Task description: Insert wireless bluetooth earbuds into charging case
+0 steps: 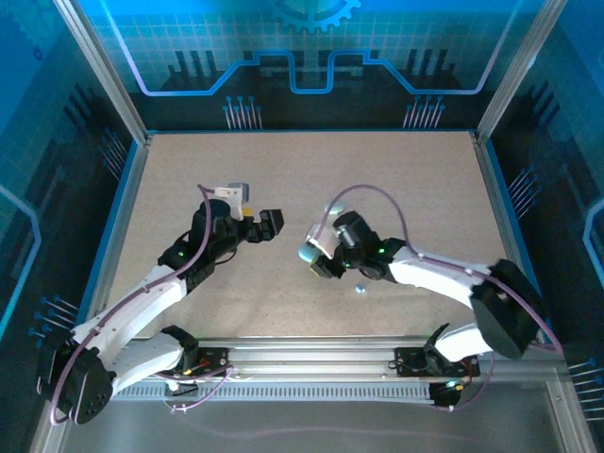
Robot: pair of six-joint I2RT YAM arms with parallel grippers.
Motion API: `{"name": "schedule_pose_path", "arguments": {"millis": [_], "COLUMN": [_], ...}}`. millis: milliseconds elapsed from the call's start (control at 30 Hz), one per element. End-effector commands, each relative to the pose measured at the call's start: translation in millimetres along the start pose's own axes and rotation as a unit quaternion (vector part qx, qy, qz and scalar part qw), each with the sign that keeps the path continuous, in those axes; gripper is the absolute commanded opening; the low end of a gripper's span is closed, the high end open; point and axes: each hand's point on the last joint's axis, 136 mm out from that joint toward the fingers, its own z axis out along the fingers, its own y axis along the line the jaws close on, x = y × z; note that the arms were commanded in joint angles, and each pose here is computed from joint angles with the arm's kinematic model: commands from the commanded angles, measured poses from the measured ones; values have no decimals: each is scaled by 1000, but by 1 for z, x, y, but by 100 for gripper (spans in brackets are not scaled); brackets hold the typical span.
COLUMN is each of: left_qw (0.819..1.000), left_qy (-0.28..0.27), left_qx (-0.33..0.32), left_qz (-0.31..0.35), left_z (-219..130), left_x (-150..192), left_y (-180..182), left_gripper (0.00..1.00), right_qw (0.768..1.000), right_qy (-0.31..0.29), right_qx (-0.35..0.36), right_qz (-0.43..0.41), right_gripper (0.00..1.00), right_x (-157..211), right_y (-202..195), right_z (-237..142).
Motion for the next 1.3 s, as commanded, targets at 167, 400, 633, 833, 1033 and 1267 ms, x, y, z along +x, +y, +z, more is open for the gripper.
{"name": "schedule_pose_path", "arguments": {"millis": [167, 400, 633, 833, 1033, 1267], "left_qw": [970, 968, 965, 965, 962, 956], "left_qy": [95, 147, 159, 150, 146, 145], "left_qx": [210, 195, 198, 202, 206, 231], "left_qz": [-72, -48, -59, -74, -99, -110], "left_z": [12, 27, 34, 35, 34, 29], "left_x": [-20, -6, -5, -9, -13, -18], "left_y": [-100, -120, -125, -127, -130, -139], "left_gripper": [90, 84, 57, 35, 29, 28], "right_qw": [991, 985, 982, 979, 954, 950], "right_qy": [-120, -157, -169, -183, -257, -283], "right_qx": [65, 76, 83, 90, 138, 87], "right_qz": [-8, -13, -17, -20, -63, -100], "right_gripper": [43, 43, 43, 45, 61, 63], "right_x": [-73, -101, -109, -114, -117, -108], "right_y": [-34, -37, -39, -40, -47, -45], "right_z": [-73, -96, -102, -107, -124, -126]}}
